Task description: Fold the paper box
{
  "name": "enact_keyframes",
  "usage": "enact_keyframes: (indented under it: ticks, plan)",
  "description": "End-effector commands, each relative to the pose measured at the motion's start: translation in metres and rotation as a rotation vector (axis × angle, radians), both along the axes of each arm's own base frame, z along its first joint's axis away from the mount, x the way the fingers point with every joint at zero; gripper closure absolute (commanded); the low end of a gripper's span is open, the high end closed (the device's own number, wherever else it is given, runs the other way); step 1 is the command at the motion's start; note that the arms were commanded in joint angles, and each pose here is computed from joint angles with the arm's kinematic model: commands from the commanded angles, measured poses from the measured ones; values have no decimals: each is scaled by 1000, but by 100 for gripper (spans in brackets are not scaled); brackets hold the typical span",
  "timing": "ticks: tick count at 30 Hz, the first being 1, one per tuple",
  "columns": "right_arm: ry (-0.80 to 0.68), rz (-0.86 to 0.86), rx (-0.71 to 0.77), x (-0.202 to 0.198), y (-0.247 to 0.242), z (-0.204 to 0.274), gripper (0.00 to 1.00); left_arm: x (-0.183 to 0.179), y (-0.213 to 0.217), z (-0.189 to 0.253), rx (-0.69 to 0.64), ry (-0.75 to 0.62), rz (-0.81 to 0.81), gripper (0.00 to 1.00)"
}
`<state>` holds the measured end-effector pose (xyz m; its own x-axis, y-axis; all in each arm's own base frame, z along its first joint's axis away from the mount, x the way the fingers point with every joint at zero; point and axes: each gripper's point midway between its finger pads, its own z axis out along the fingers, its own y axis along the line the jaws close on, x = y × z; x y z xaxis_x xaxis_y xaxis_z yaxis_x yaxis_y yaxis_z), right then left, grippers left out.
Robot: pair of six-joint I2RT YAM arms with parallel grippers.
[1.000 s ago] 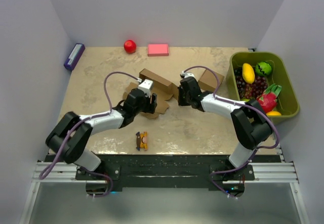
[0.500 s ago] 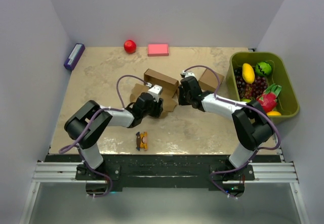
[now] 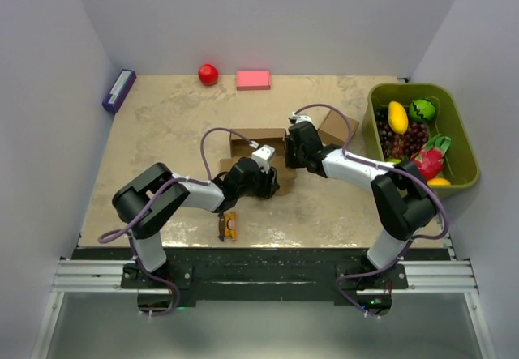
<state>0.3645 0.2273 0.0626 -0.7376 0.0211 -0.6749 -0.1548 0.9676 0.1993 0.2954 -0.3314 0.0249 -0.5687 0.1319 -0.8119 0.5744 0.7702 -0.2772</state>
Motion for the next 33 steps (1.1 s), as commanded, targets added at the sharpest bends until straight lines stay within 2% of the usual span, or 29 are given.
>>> enact_keyframes:
  ticks: [1, 7, 9, 10, 12, 13, 15, 22, 25, 28, 33]
  plan:
    - [26, 6, 14, -4, 12, -9, 100, -22, -6, -23, -21, 112, -33, 48]
    - [47, 20, 5, -8, 16, -19, 98, -24, -3, -29, -33, 128, -17, 48]
    - [50, 18, 3, -10, 15, -17, 91, -24, 1, -32, -16, 138, 7, 48]
    - [54, 25, 10, -12, 16, -15, 83, -22, 5, -34, -1, 138, 28, 48]
    - [36, 28, 14, -11, 15, -4, 77, -23, 10, -40, 24, 153, 44, 49]
    - [31, 22, 4, -11, 12, -1, 70, -23, 13, -43, 35, 159, 52, 49]
    - [2, 22, 7, -8, 11, 16, 64, -25, 15, -45, 39, 169, 59, 49]
    - [-73, 16, 10, -9, -2, 71, 29, -24, 17, -47, 42, 177, 68, 50]
    - [-122, -8, 27, -6, -19, 98, 24, -24, 20, -49, 47, 180, 72, 49]
    - [-165, -76, 54, 7, -49, 115, 22, -23, 21, -47, 44, 177, 73, 49]
    - [-155, -160, 11, 30, -84, 101, 28, -22, 20, -46, 39, 176, 72, 50]
